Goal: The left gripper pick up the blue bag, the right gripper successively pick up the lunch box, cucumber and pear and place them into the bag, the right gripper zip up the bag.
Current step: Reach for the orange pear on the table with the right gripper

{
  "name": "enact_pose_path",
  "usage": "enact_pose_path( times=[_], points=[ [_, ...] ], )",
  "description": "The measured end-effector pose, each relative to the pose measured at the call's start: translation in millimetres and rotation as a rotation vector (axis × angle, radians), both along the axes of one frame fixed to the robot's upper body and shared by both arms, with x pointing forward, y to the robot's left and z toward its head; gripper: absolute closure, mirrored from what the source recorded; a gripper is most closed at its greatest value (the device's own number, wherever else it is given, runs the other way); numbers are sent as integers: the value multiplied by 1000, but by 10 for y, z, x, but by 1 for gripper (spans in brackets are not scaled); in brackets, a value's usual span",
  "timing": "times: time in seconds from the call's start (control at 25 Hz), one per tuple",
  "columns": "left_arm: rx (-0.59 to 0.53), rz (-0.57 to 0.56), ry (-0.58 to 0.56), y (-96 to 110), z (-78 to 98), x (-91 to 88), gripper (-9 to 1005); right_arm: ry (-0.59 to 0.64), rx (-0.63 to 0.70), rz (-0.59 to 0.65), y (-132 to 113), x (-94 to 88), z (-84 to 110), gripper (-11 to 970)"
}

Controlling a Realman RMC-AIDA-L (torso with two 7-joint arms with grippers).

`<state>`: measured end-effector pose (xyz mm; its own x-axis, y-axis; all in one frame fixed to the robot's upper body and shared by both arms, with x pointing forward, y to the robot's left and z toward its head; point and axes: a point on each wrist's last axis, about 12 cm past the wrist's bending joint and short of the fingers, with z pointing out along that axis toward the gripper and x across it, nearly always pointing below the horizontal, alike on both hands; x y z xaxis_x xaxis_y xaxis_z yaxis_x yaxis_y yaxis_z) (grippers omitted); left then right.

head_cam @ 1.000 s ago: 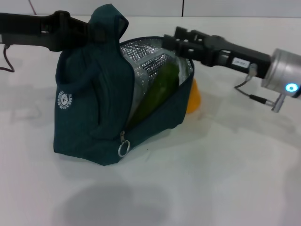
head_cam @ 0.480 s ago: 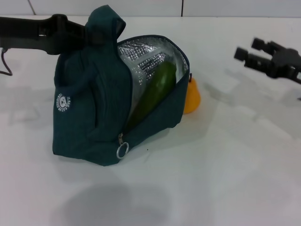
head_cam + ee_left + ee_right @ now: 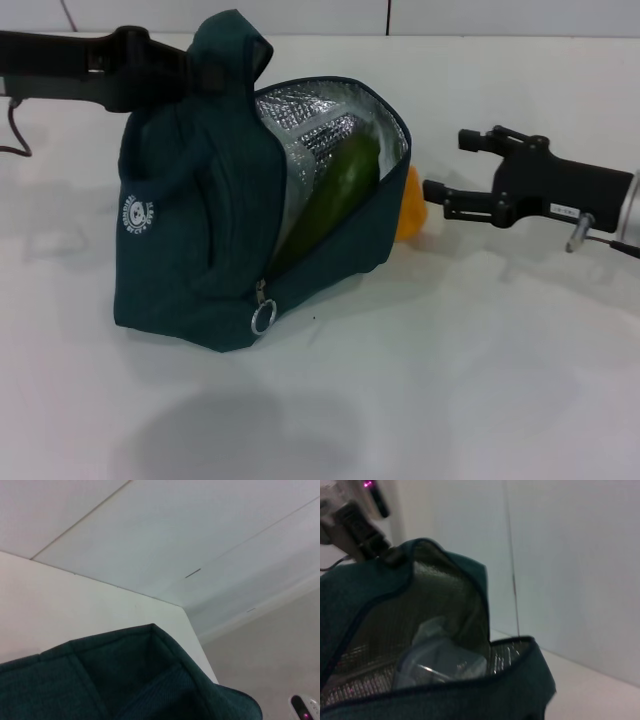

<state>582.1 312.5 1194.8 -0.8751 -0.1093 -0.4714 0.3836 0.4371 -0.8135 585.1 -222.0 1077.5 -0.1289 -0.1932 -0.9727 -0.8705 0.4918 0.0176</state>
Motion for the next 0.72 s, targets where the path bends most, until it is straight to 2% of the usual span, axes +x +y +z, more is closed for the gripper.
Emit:
enact_pose_path(
  times=[0.24,0.72],
  points=[
    [0,2,-2,2,3,2,955,-70,-14,48,132,-17,9,156],
    [2,2,-4,2,8,4,955,-91,-63,62,268,57,20,211]
  ],
)
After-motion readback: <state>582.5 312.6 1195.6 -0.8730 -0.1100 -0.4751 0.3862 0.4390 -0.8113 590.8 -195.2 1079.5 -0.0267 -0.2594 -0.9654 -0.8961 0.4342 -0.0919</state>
